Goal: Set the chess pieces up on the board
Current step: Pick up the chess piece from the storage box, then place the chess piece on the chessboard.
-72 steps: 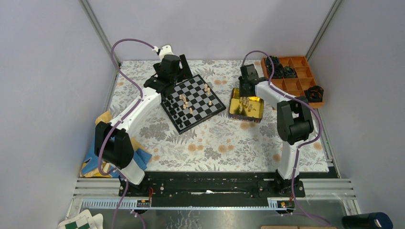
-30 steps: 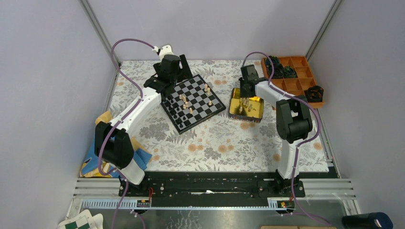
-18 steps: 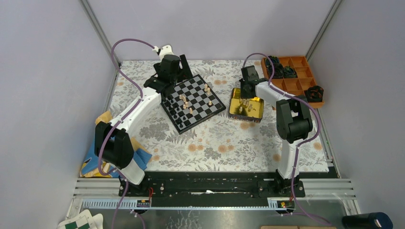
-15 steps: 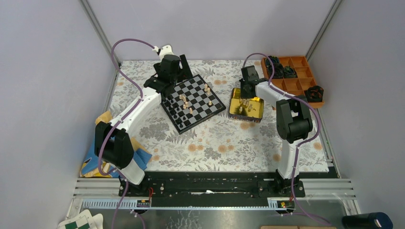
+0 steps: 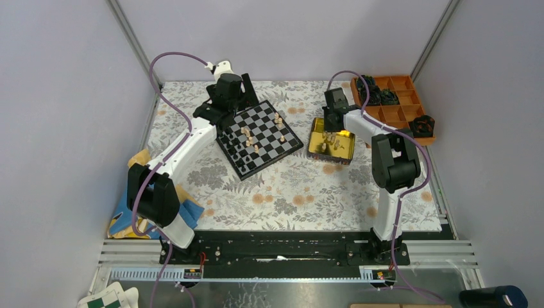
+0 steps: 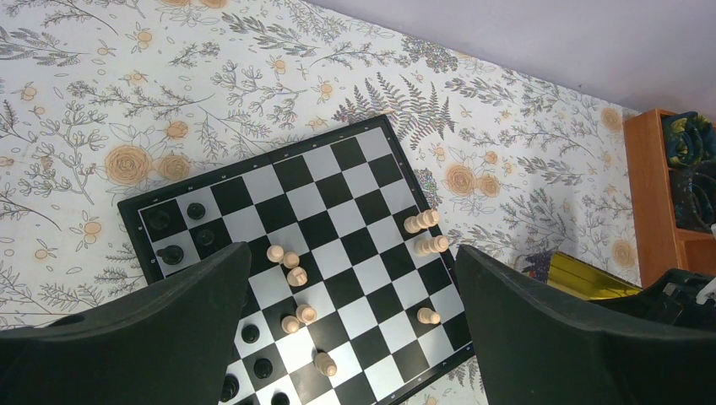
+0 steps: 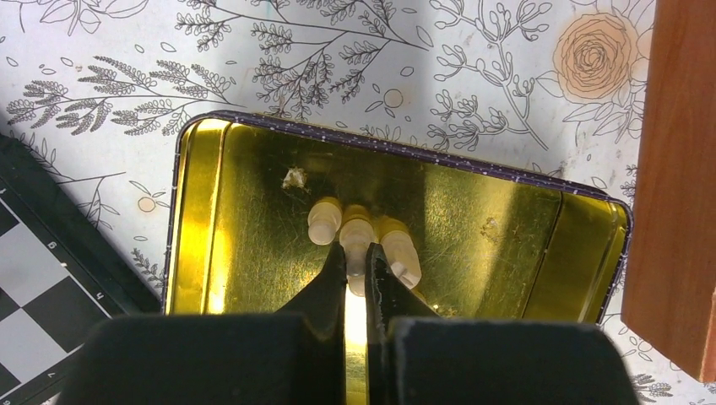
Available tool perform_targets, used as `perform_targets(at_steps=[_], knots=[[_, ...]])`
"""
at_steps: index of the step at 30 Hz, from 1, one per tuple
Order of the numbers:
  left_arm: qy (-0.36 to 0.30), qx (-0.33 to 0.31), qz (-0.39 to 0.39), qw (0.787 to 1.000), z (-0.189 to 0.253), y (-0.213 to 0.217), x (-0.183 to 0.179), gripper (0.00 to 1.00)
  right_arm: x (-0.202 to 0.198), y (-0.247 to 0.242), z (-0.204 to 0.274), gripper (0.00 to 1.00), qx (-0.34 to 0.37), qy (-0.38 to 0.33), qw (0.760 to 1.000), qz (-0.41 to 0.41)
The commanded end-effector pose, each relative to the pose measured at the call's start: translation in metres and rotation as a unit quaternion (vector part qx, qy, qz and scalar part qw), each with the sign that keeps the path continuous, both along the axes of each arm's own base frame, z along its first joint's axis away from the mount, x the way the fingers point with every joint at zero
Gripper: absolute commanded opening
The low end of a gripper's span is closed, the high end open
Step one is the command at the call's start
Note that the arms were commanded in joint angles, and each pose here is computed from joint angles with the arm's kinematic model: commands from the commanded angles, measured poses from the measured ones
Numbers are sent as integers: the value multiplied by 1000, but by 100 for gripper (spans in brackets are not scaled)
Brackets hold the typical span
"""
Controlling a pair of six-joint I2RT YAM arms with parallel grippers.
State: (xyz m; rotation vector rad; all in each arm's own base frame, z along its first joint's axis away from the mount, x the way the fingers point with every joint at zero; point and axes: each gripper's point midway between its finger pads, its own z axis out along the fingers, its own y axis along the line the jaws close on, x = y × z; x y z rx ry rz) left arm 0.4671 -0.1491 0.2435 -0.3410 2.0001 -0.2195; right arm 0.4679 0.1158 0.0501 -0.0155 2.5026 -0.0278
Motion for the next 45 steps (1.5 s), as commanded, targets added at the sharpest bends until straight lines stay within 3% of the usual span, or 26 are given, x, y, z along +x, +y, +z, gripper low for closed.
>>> perform_targets(at_steps=[1,12,24,36,45], knots=[[-10,-3,5,1000,5,4,3,99,19,-6,56,0,3,-69,998,-12],[-14,-4,4,1000,9,4,2,99,24,-1,98,0,18,-106,994,-4],[-18,-5,7,1000,13,5,1,99,23,51,135,0,37,-123,990,59],[-16,-7,11,1000,12,7,-1,99,18,120,115,0,42,-88,987,128],[-11,-6,13,1000,8,8,-2,99,13,144,84,0,38,-59,986,152]])
